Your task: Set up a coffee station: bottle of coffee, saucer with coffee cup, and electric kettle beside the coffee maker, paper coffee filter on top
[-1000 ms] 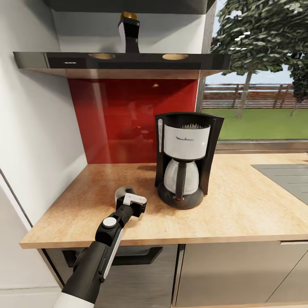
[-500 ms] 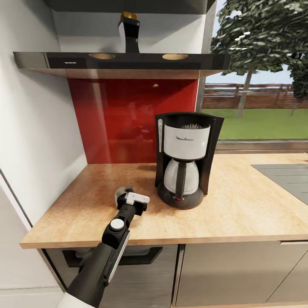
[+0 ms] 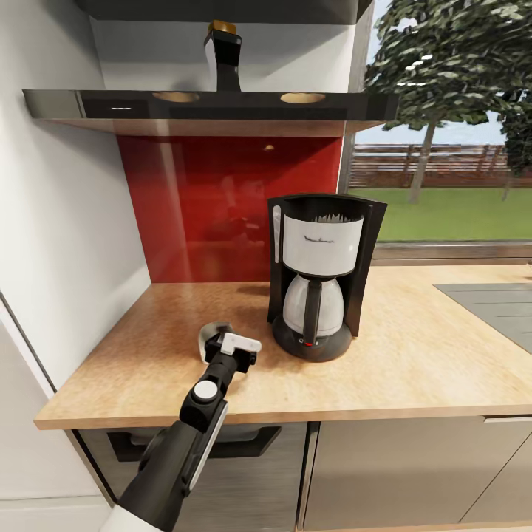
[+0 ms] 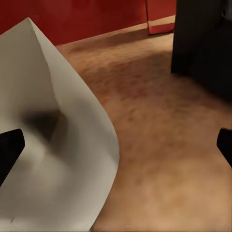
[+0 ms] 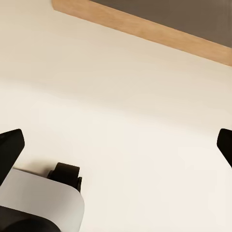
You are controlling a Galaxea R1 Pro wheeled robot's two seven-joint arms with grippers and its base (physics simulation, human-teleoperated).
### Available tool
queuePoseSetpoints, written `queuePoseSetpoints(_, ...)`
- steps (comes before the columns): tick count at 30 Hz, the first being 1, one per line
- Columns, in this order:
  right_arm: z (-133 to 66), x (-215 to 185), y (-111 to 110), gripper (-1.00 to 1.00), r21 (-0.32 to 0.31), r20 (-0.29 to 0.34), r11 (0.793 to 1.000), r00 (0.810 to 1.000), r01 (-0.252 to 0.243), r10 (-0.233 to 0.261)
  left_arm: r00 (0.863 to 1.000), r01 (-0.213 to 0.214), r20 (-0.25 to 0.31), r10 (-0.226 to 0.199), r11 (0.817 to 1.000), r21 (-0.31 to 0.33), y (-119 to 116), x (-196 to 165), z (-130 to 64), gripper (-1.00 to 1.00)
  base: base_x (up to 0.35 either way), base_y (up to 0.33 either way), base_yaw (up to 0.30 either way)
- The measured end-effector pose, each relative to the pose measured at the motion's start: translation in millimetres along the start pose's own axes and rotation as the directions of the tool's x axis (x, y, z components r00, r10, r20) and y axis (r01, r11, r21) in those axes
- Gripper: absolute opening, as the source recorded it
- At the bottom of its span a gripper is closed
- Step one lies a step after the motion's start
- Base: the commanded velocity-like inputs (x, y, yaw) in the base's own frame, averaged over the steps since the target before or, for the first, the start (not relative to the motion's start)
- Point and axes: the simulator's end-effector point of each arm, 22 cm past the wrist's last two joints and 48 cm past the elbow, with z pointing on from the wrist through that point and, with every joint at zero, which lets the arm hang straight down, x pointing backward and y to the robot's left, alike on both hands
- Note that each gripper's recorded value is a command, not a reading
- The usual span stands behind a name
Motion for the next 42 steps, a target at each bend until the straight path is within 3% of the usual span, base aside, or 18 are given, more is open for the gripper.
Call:
queuePoseSetpoints(11, 0.0, 0, 0, 1.00, 0.000, 0.000, 1.000, 1.000, 0.000, 0.000, 1.000, -0.002, 0.007, 0.002, 1.000, 0.006, -4, 6, 2.9, 1.00, 0.000, 0.000, 0.000)
queuePoseSetpoints(19, 0.0, 0, 0, 1.00, 0.000, 0.000, 1.000, 1.000, 0.000, 0.000, 0.999, 0.000, 0.042, -0.001, 1.000, 0.010, -7, 7, 6.1, 1.00, 0.000, 0.000, 0.000)
queuePoseSetpoints(30, 0.0, 0, 0, 1.00, 0.000, 0.000, 1.000, 1.000, 0.000, 0.000, 0.998, 0.009, 0.061, -0.005, 0.997, -0.072, 10, 8, 6.8, 1.00, 0.000, 0.000, 0.000)
queuePoseSetpoints(42, 0.0, 0, 0, 1.00, 0.000, 0.000, 1.000, 1.000, 0.000, 0.000, 0.998, 0.012, 0.064, -0.006, 0.996, -0.088, 13, 8, 6.6, 1.00, 0.000, 0.000, 0.000)
